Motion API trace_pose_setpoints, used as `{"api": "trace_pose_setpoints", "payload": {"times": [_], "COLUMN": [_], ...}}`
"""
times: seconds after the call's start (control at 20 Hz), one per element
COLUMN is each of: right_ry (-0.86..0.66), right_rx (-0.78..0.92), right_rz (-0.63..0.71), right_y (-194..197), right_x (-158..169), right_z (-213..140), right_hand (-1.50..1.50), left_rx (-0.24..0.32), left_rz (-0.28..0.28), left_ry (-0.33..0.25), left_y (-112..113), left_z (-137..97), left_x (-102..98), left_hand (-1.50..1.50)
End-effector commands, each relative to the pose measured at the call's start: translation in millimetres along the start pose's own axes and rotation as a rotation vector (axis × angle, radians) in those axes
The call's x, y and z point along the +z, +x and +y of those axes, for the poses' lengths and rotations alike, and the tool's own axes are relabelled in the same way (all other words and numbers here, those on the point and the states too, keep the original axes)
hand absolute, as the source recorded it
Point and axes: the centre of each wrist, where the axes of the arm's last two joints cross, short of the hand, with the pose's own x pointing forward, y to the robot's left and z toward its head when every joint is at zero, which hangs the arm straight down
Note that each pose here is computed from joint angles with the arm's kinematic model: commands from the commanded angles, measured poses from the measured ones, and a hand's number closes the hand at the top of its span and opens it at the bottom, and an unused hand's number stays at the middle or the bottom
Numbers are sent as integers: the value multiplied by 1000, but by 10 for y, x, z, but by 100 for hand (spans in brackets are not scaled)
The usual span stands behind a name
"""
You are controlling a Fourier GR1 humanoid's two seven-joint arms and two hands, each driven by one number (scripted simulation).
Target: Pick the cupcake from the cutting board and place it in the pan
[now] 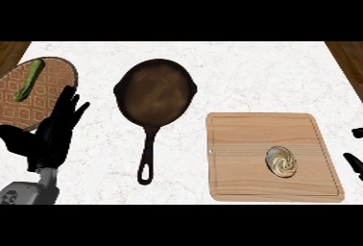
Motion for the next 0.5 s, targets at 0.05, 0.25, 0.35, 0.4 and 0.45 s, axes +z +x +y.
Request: {"api": "trace_pose_setpoints", "payload": {"times": [0.05, 0.25, 0.35, 0.4, 0.45], "right_ry": [21, 137, 147, 178, 208], "right_rx": [193, 335, 330, 339, 363], "right_rz": [26, -12, -44, -9, -16], "right_y": [-47, 90, 254, 339, 554], "right_x": [478, 319, 186, 223, 112], "right_z": [-483, -578, -769, -711, -654], "right_hand": [-150, -150, -150, -150, -150], "left_rx": [-6, -4, -4, -4, -5], "left_rz": [-2, 0, 15, -13, 2], "left_ry": [-11, -36, -38, -34, -13], "left_y": [279, 269, 121, 222, 222], "left_z": [71, -63, -87, -58, -79], "left_x": [-192, -104, -109, -123, -205], "left_hand": [0, 0, 0, 0, 0]}}
